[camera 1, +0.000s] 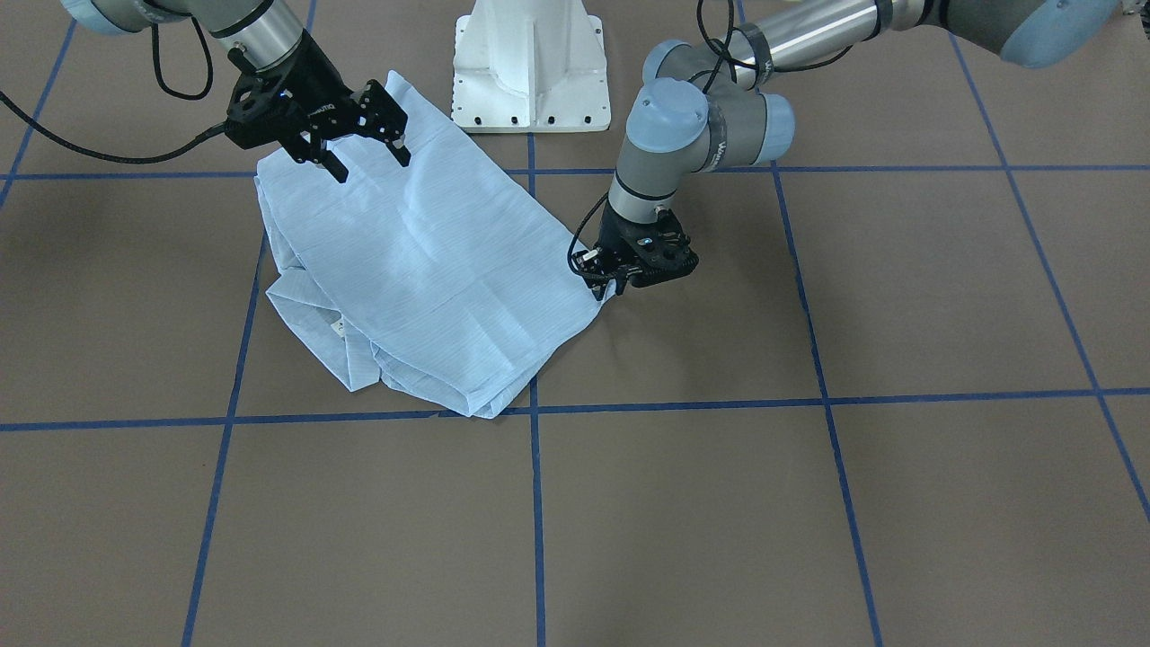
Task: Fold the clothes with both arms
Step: 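Grasp the shirt edge with the left gripper while the right gripper holds its side, then pull the shirt with both grippers to straighten it square on the table, then release the left gripper and move it to the shirt edge nearest the robot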
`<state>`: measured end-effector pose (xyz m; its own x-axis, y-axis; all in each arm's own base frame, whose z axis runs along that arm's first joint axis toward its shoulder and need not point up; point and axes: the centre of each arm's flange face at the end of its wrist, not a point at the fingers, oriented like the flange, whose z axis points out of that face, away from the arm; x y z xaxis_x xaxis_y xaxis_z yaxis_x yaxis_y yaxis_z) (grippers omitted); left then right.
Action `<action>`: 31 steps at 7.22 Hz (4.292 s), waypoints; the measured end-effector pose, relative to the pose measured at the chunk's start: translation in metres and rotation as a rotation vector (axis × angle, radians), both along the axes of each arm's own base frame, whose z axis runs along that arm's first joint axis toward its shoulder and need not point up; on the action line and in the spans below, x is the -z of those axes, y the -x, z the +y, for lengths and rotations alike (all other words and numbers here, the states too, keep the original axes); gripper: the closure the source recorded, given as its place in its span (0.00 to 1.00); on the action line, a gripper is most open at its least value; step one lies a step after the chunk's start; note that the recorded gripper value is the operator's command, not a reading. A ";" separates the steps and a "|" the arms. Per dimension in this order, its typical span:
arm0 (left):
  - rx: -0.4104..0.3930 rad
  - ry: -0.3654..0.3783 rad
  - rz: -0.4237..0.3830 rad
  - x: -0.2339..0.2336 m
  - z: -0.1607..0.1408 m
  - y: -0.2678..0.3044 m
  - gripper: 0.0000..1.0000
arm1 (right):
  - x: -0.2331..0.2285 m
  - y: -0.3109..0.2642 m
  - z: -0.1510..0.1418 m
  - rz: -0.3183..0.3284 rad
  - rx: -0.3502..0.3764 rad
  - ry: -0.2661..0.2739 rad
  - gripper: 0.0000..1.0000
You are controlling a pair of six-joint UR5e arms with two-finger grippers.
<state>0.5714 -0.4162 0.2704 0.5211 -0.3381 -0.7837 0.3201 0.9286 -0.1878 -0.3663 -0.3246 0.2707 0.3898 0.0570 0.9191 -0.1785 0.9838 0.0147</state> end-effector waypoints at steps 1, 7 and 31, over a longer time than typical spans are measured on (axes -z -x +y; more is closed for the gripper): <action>-0.005 0.007 -0.013 0.004 0.003 0.002 1.00 | 0.000 -0.001 -0.001 0.001 -0.002 0.000 0.00; 0.025 -0.043 -0.035 0.032 -0.063 0.057 1.00 | -0.008 0.000 -0.009 0.017 -0.019 0.008 0.00; -0.081 0.087 0.162 -0.023 0.148 0.037 0.18 | -0.032 0.039 -0.039 0.093 -0.104 0.016 0.00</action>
